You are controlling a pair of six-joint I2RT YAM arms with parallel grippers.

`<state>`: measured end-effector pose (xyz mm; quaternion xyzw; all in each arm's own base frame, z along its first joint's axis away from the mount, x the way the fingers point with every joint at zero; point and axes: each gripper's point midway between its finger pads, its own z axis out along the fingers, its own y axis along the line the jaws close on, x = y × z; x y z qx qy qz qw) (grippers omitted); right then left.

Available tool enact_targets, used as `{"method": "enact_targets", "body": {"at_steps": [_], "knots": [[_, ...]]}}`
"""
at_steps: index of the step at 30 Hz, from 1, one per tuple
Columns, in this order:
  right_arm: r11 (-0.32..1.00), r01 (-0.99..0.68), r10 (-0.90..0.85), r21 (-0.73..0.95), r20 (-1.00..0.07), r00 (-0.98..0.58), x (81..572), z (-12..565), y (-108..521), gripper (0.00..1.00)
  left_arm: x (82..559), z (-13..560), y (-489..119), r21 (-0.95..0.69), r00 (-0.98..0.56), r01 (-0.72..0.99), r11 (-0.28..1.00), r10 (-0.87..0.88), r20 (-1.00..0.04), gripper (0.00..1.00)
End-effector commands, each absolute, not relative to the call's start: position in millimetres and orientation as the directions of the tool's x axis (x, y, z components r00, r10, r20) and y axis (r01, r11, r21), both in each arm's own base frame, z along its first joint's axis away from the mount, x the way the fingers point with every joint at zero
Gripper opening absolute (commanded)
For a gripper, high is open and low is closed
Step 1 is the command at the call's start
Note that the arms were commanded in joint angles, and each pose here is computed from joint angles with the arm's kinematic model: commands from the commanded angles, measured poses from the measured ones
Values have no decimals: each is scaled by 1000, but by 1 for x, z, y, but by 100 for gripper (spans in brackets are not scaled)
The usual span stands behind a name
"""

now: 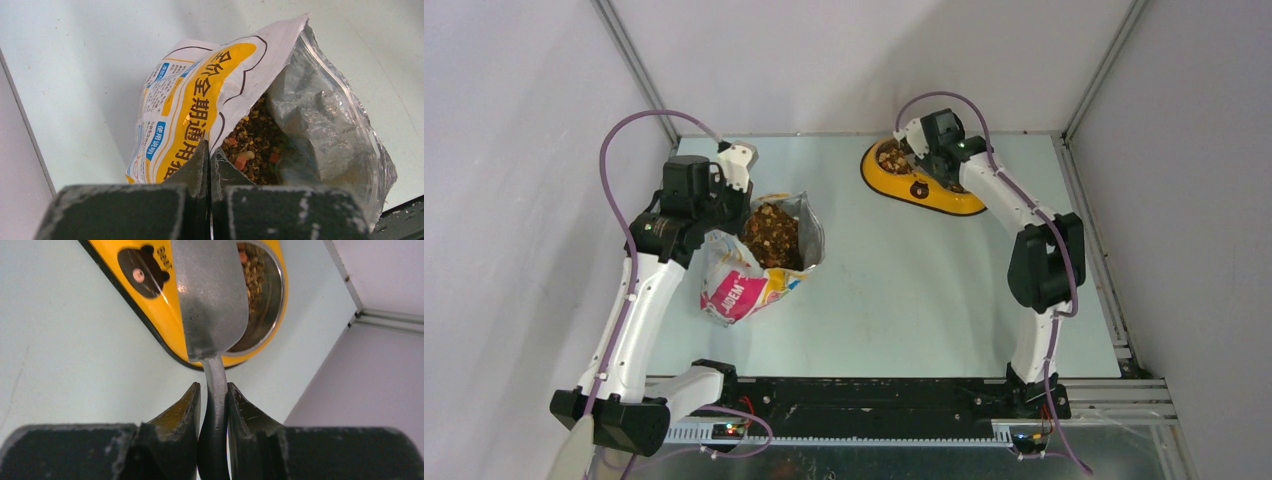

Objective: Serve the pet food
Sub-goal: Move the pet food bowl to the center of the board.

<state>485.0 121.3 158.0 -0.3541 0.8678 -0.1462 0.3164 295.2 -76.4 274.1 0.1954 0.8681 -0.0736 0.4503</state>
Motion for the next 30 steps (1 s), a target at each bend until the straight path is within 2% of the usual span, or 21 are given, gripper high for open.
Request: {"method": "enact_targets", "body": {"at_steps": [1, 3, 12, 18, 30], "knots": [[650, -445, -755, -616, -460, -467, 479, 209, 108, 0, 294, 293, -74, 59, -457, 399, 915, 255, -853, 0], [608, -426, -786, -669, -432, -444, 478, 214, 101, 0, 293, 294, -74, 59, -455, 401, 914, 255, -853, 0], [537, -432, -830, -724, -363, -423, 470, 220, 95, 0, 292, 294, -75, 54, -455, 401, 914, 251, -855, 0], [359, -418, -911, -835, -217, -350, 466, 227, 97, 0, 291, 295, -74, 57, -452, 400, 915, 251, -856, 0], [83, -358, -963, -930, 17, -269, 455, 237, 122, 0, 289, 297, -74, 57, -446, 400, 915, 248, -860, 0]]}}
